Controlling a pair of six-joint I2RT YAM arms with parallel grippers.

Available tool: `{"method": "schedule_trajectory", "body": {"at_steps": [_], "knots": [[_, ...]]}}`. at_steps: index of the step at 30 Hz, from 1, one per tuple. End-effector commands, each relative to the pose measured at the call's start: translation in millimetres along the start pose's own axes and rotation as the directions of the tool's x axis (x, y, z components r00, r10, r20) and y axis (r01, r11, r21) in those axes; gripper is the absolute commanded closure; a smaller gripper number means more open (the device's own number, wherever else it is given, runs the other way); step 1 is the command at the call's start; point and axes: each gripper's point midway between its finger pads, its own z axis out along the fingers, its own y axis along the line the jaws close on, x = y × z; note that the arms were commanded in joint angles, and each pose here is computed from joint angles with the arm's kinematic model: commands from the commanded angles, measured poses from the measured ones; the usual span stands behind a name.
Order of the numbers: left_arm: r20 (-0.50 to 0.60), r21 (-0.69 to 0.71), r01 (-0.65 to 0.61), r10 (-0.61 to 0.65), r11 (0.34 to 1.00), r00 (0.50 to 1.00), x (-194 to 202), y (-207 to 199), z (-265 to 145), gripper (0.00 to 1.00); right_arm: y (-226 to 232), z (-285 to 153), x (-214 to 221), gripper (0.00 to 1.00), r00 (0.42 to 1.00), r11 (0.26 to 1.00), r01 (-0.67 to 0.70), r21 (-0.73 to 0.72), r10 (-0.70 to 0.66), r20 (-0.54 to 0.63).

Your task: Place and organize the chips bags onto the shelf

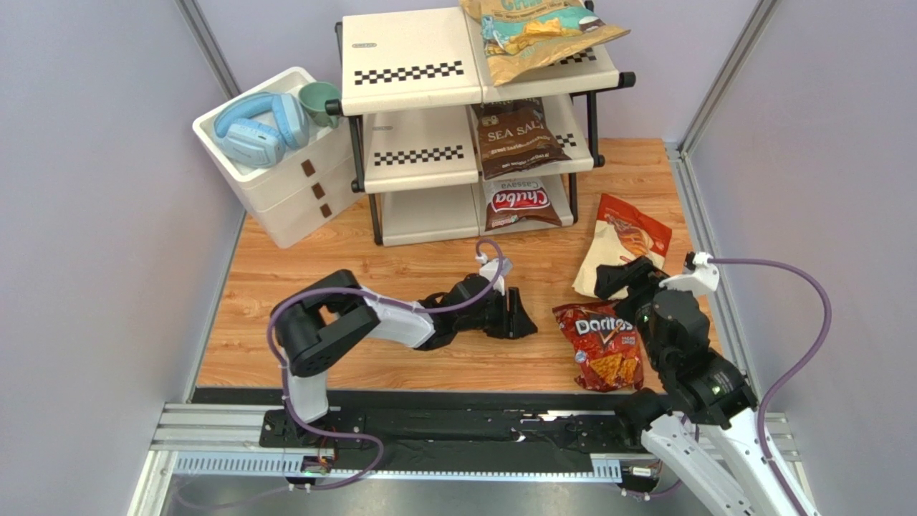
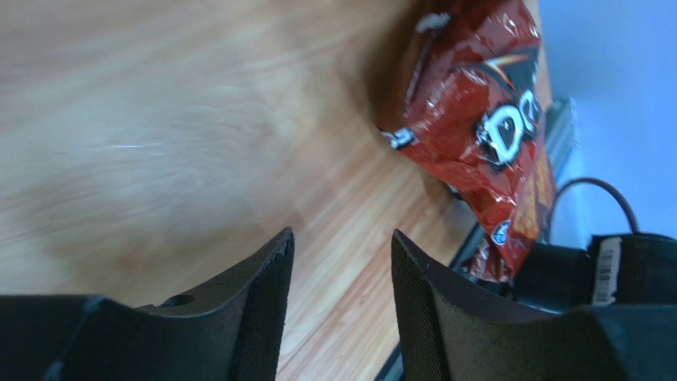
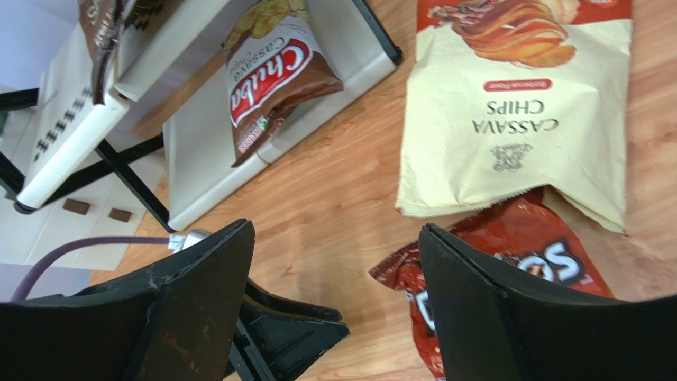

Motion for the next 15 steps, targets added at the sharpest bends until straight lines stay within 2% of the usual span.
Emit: {"method": "schedule_trajectory", "body": {"at_steps": [1,7,15], "knots": [[-0.019,0.362,0.028,-0.022,0.932,1.0,1,-84,6,0.45,-32,-9,20,0.18,0.997,0.996,0.053,0.075,-0.049,-0.057],[-0.041,0.497,0.142,-0.14,0.856,0.989,9,-104,11,0.43,-32,-18,18,0.18,0.997,0.997,0.052,0.064,-0.048,-0.068],[-0.07,0.503,0.13,-0.109,0.855,0.992,19,-120,23,0.42,-30,-23,8,0.18,0.997,0.996,0.064,0.058,-0.062,-0.042]]}}
